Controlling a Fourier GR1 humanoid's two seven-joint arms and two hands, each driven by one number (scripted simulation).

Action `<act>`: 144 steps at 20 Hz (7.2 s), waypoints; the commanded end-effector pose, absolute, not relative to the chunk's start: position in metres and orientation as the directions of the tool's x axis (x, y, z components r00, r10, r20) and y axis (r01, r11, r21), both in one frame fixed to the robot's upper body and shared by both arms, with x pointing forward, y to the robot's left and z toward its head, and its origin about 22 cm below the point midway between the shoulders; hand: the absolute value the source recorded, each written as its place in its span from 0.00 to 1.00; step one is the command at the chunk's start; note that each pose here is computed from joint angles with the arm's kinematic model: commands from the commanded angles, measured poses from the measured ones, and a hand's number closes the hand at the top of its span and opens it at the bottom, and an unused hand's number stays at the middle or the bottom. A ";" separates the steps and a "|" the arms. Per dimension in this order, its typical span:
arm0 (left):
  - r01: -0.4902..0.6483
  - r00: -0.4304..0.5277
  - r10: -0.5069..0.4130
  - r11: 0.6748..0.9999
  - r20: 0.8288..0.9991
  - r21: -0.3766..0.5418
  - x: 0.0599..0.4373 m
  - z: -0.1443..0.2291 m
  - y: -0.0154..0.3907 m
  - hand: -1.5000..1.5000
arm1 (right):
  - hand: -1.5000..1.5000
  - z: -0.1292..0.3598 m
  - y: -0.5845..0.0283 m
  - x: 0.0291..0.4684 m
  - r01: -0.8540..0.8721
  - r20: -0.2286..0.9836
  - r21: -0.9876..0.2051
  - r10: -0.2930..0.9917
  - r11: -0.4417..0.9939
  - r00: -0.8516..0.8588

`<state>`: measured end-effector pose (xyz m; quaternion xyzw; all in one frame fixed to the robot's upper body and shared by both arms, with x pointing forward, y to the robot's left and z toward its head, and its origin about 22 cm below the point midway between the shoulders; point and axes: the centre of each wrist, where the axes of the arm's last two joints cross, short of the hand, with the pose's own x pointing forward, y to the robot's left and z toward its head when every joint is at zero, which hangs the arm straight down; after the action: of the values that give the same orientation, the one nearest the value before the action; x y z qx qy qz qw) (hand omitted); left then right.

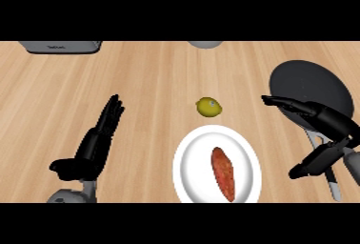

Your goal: Pick the sweet potato from the plate and place it in the pan

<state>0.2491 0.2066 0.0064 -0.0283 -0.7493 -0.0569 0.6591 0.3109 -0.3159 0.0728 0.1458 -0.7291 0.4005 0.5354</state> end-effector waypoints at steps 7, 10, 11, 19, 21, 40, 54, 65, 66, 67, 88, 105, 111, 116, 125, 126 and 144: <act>0.140 -0.128 -0.027 0.989 0.991 0.045 0.237 0.001 0.195 0.50 | 0.00 0.088 -0.234 0.320 -0.684 0.695 -0.683 0.515 0.256 -0.501; 0.118 -0.153 -0.050 0.991 0.987 0.068 0.249 0.017 0.204 0.50 | 0.00 0.076 -0.210 0.312 -0.691 0.618 -0.714 0.561 0.109 -0.550; 0.113 -0.127 -0.037 0.992 0.991 0.051 0.246 0.008 0.205 0.50 | 0.00 0.069 -0.219 0.293 -0.702 0.613 -0.709 0.548 0.063 -0.570; 0.109 -0.125 -0.034 0.993 0.992 0.047 0.232 0.006 0.206 0.50 | 0.00 0.050 -0.173 0.289 -0.670 0.483 -0.740 0.645 -0.062 -0.593; 0.106 -0.134 -0.039 0.993 0.990 0.054 0.259 -0.001 0.203 0.50 | 0.00 0.032 -0.195 0.283 -0.686 0.496 -0.725 0.641 -0.064 -0.585; 0.121 -0.120 -0.030 0.992 0.992 0.044 0.258 0.011 0.193 0.50 | 0.00 0.009 -0.178 0.296 -0.716 0.539 -0.699 0.664 0.008 -0.518; 0.107 -0.134 -0.047 0.992 0.990 0.061 0.249 0.005 0.201 0.50 | 1.00 -0.047 -0.146 0.291 -0.634 0.410 -0.751 0.624 -0.183 -0.665; 0.116 -0.122 -0.029 0.992 0.992 0.043 0.243 0.001 0.202 0.50 | 1.00 -0.014 -0.162 0.326 -0.492 0.392 -0.855 0.826 0.163 -0.406; 0.112 -0.117 -0.040 0.992 0.992 0.053 0.239 0.002 0.199 0.50 | 1.00 -0.016 -0.164 0.327 -0.468 0.408 -0.848 0.869 0.248 -0.279; 0.103 -0.112 -0.032 0.994 0.993 0.044 0.240 0.003 0.203 0.50 | 1.00 -0.006 -0.177 0.338 -0.406 0.385 -0.866 0.907 0.292 -0.172; 0.127 -0.130 -0.040 0.990 0.991 0.057 0.250 0.005 0.212 0.50 | 1.00 0.100 -0.118 0.387 0.575 0.607 -0.757 0.661 0.311 0.442; 0.136 -0.142 -0.034 0.989 0.989 0.053 0.241 0.016 0.194 0.50 | 1.00 0.043 -0.298 0.398 0.708 0.520 -0.704 0.644 -0.048 0.561; 0.142 -0.142 -0.018 0.989 0.990 0.039 0.246 0.028 0.204 0.50 | 1.00 0.042 -0.362 0.384 0.783 0.599 -0.618 0.607 -0.063 0.522; 0.157 -0.142 -0.016 0.987 0.990 0.039 0.257 0.008 0.189 0.50 | 1.00 0.041 -0.385 0.385 0.790 0.609 -0.610 0.597 -0.068 0.522; 0.173 -0.155 -0.015 0.984 0.988 0.043 0.249 0.010 0.182 0.50 | 0.00 0.034 -0.397 0.384 0.507 0.663 -0.747 0.431 0.430 0.612; 0.180 -0.155 -0.009 0.983 0.988 0.037 0.257 0.021 0.191 0.50 | 0.00 0.043 -0.402 0.387 0.510 0.672 -0.740 0.442 0.438 0.595; 0.130 -0.118 -0.033 0.990 0.992 0.048 0.239 0.005 0.215 0.50 | 0.00 0.027 -0.436 0.353 0.819 0.959 -0.225 0.270 0.528 0.089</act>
<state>0.2472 0.2005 0.0098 -0.0364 -0.7514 -0.0637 0.6558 0.3621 -0.4283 0.0309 -0.4762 -0.6016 -0.1922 0.6118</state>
